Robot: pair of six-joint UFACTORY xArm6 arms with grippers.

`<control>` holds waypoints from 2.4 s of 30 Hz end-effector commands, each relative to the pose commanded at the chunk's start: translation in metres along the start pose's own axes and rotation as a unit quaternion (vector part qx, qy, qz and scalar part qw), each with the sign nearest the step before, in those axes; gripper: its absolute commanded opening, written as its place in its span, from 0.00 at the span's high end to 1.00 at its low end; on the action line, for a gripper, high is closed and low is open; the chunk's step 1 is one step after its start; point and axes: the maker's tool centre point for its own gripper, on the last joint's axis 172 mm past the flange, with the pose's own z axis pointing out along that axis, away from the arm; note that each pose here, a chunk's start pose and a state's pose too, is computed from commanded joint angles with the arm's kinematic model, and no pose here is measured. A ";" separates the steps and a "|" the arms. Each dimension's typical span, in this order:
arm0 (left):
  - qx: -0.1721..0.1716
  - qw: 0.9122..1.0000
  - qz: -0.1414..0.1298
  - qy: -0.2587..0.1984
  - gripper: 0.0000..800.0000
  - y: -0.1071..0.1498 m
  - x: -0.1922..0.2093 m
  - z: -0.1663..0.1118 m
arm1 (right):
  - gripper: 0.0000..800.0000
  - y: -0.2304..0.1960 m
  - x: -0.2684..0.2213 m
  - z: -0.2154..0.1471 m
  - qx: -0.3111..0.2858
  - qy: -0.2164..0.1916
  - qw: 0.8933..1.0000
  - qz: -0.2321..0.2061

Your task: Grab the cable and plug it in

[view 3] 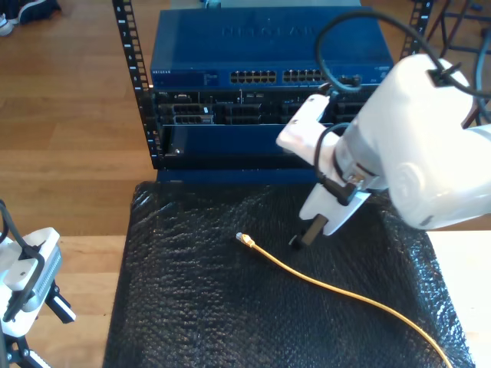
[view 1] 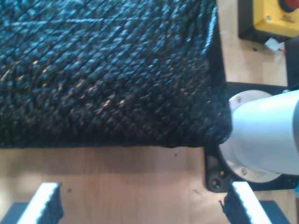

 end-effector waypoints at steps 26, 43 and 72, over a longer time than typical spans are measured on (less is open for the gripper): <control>-0.010 1.000 0.000 -0.005 0.00 -0.007 0.005 0.009 | 0.01 -0.004 0.028 0.031 -0.013 0.022 1.000 0.015; -0.013 1.000 -0.002 0.006 0.00 -0.009 0.008 0.013 | 0.01 0.000 0.037 0.072 0.002 -0.007 1.000 0.015; -0.019 1.000 0.004 0.003 0.00 -0.012 0.010 0.017 | 0.02 -0.002 0.045 0.134 0.049 -0.099 0.994 0.009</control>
